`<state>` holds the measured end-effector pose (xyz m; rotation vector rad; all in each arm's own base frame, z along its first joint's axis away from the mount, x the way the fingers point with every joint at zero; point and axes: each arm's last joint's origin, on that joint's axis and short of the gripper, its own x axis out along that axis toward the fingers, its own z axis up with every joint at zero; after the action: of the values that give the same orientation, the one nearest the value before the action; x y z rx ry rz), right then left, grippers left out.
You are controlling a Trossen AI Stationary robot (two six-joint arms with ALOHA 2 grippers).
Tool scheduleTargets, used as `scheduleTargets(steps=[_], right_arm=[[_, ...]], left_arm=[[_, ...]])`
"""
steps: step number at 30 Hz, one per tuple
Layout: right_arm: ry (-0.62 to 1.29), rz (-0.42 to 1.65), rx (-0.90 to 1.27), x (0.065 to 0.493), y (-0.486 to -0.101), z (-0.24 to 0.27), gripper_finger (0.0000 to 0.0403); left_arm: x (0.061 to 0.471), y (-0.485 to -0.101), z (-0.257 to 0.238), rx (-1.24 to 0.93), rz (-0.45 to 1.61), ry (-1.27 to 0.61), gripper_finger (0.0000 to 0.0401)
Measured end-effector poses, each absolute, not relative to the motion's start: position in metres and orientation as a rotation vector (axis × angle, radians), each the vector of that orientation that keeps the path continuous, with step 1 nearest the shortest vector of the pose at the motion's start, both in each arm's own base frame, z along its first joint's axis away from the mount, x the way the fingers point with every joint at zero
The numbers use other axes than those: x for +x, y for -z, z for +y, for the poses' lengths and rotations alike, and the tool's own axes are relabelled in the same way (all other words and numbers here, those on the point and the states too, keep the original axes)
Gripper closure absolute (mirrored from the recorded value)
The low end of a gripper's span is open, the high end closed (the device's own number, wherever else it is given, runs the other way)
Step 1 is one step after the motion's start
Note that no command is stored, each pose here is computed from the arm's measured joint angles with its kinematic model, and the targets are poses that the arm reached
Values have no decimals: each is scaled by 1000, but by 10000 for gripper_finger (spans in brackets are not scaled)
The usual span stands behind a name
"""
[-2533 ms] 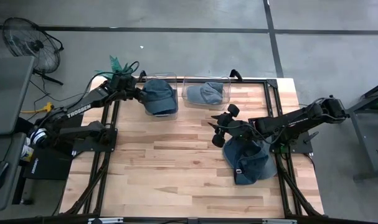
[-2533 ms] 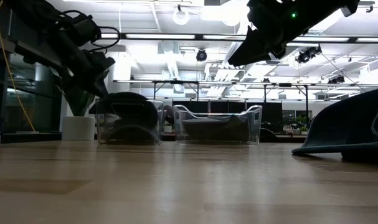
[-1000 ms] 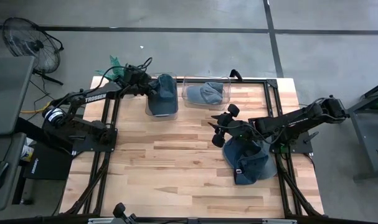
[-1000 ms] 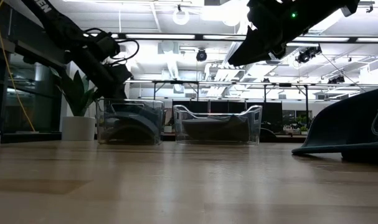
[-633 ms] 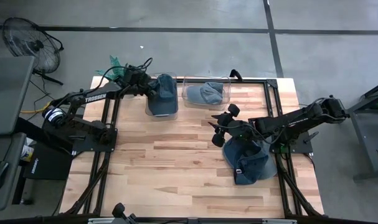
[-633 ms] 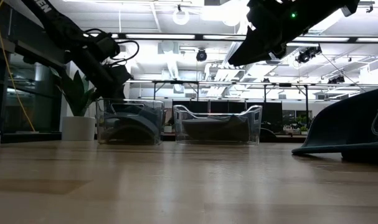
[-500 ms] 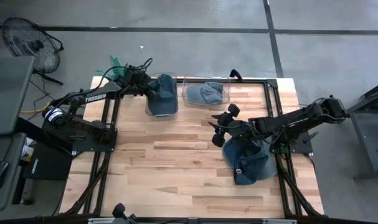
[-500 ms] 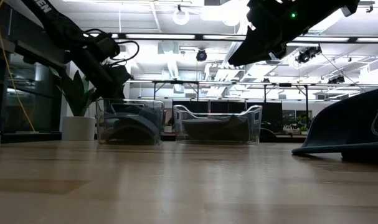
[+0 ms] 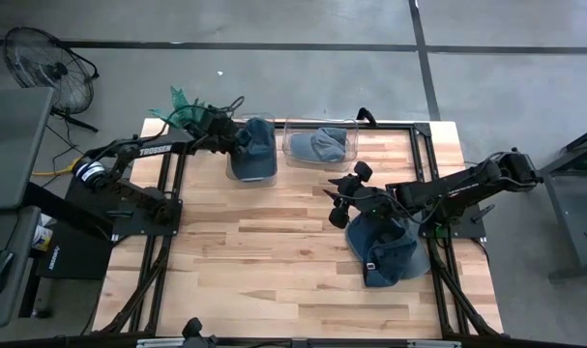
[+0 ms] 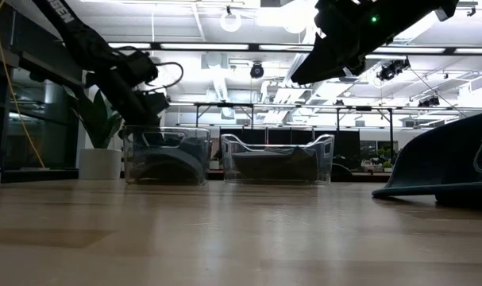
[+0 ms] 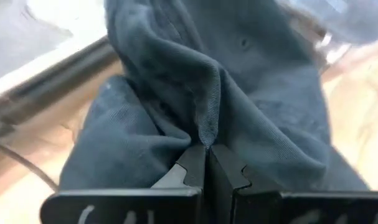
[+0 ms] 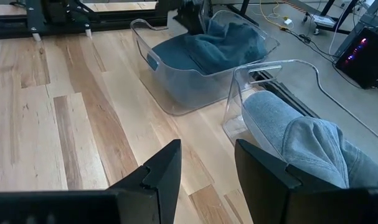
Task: Pick & Place hat
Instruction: Put the top blue cap into the left transparent bin
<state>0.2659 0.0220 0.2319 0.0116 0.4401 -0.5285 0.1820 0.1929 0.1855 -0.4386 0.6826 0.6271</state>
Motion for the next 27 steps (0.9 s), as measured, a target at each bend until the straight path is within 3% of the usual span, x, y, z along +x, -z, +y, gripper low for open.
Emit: scheduleTargets(steps=[16, 20, 27], right_arm=[[517, 443, 14, 266, -232, 22, 258], [516, 444, 14, 266, -232, 22, 258], [515, 444, 14, 266, -232, 22, 258]], left_arm=[[194, -181, 191, -350, 705, -622, 367], [195, -181, 191, -327, 713, -598, 314], [192, -190, 188, -297, 688, -595, 187]])
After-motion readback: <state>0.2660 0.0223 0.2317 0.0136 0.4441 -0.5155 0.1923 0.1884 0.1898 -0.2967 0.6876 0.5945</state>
